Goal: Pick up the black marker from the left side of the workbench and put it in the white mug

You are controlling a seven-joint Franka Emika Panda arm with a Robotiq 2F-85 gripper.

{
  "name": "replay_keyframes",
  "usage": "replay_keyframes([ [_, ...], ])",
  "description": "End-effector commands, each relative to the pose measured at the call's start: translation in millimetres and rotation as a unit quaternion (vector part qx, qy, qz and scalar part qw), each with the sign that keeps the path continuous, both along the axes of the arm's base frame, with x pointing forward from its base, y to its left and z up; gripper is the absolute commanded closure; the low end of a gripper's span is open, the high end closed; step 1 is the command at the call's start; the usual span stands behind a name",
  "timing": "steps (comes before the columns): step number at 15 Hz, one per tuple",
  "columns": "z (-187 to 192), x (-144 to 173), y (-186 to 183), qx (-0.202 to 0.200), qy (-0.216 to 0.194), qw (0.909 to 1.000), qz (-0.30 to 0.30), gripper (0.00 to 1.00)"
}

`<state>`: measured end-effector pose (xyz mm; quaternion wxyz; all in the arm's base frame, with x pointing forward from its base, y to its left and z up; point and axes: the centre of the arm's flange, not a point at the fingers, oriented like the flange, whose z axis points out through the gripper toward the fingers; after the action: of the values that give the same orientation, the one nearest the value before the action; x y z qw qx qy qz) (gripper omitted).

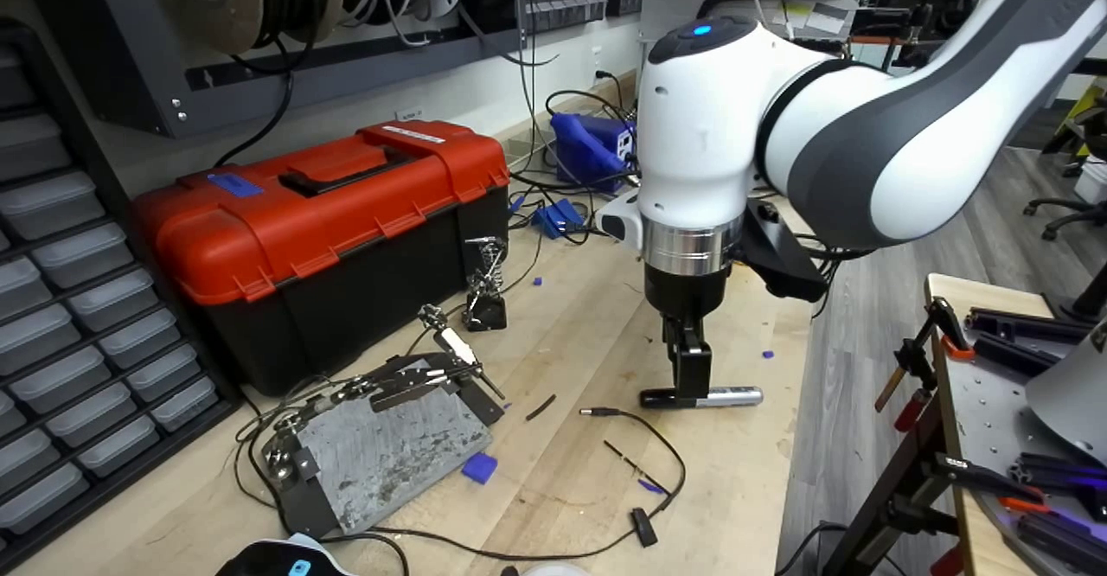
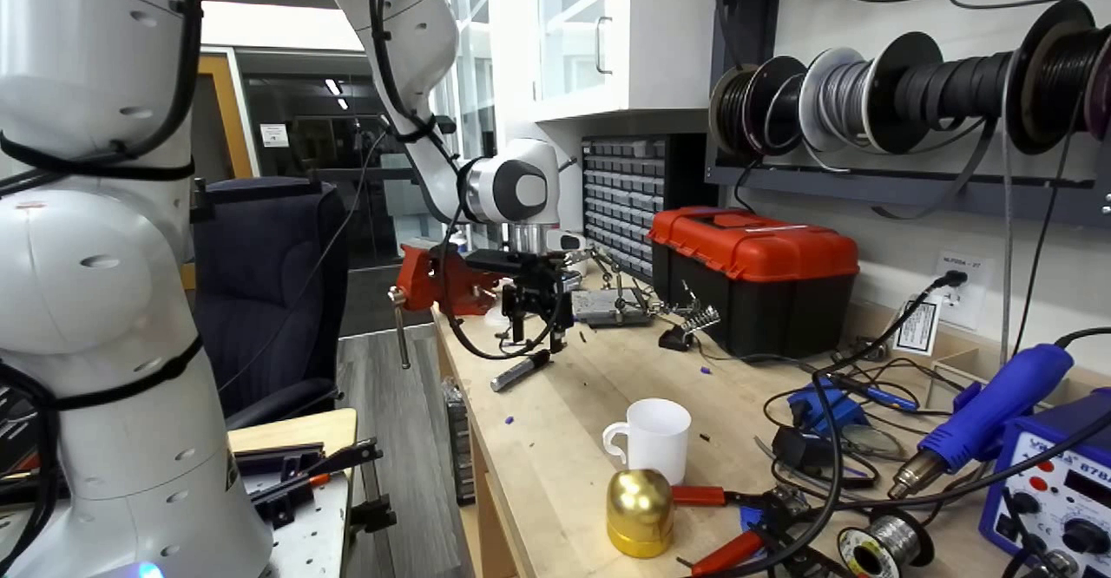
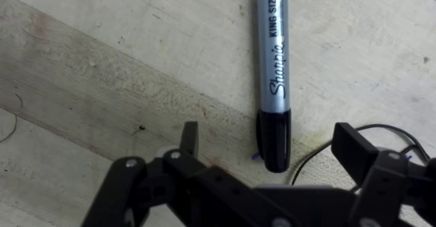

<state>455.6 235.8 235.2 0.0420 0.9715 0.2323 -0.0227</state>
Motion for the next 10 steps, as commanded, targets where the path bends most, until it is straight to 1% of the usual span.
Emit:
replay_keyframes([
  [1,-13.3,6.3,-4.2,0.02,0.0,0.9998,0.009,0.0],
  [8,-24.5,5.6,-7.1,0.043,0.019,0.9987,0.018,0.0],
  [9,-25.2,5.7,-7.6,0.047,0.022,0.9984,0.021,0.25],
  [10,-25.5,6.0,-8.0,0.05,0.023,0.9982,0.026,0.28],
])
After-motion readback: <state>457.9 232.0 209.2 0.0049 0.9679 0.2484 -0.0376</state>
